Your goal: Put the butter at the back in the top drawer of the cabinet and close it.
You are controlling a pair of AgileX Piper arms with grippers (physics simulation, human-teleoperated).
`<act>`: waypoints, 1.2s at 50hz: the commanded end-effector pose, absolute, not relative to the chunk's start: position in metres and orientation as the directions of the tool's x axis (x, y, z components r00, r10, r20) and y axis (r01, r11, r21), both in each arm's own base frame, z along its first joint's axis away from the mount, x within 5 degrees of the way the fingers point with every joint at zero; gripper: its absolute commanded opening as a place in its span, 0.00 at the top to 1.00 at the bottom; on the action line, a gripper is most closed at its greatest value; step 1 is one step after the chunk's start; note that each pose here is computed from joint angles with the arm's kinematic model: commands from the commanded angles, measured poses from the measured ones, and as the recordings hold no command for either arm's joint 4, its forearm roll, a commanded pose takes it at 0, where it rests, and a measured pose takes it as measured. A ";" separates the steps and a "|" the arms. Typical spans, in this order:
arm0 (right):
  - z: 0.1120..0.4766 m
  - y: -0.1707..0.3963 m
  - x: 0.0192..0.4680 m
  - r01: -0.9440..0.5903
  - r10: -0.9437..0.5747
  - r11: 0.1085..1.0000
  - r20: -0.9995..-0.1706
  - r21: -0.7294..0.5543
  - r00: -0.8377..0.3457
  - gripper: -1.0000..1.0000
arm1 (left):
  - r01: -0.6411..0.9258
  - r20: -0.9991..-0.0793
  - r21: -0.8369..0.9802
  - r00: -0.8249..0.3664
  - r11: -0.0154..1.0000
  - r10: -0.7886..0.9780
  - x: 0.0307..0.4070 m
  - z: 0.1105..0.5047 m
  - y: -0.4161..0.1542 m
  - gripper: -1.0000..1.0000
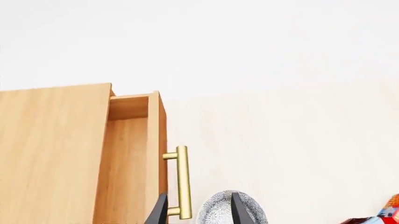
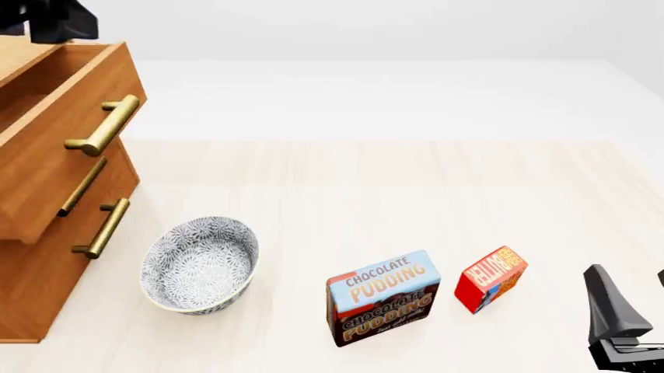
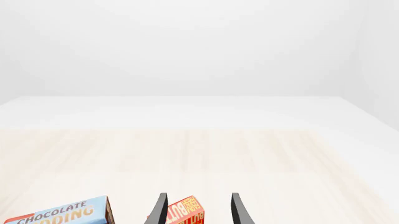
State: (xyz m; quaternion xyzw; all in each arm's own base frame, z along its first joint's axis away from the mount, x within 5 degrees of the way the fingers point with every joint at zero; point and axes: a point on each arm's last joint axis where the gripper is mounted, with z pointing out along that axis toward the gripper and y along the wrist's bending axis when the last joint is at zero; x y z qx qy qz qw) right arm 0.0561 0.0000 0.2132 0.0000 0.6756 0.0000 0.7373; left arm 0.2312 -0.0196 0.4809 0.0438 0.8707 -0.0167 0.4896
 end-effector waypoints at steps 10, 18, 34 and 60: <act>0.213 0.000 0.056 0.000 0.000 1.000 -0.996 0.000 0.087 0.00 | 0.041 -0.848 -0.027 -0.531 0.999 -0.001 0.231 0.480 -0.013 0.00; 0.213 0.000 0.056 0.000 0.000 1.000 -0.996 0.000 0.087 0.00 | 0.030 -0.841 -0.035 -0.541 0.999 -0.013 0.234 0.476 -0.012 0.00; 0.213 0.000 0.056 0.000 0.000 1.000 -0.996 0.000 0.087 0.00 | -0.015 -0.840 -0.043 -0.540 0.999 -0.044 0.232 0.473 -0.003 0.00; 0.213 0.000 0.056 0.000 0.000 1.000 -0.996 0.000 0.087 0.00 | -0.059 -0.832 -0.049 -0.550 0.997 -0.073 0.238 0.461 0.006 0.00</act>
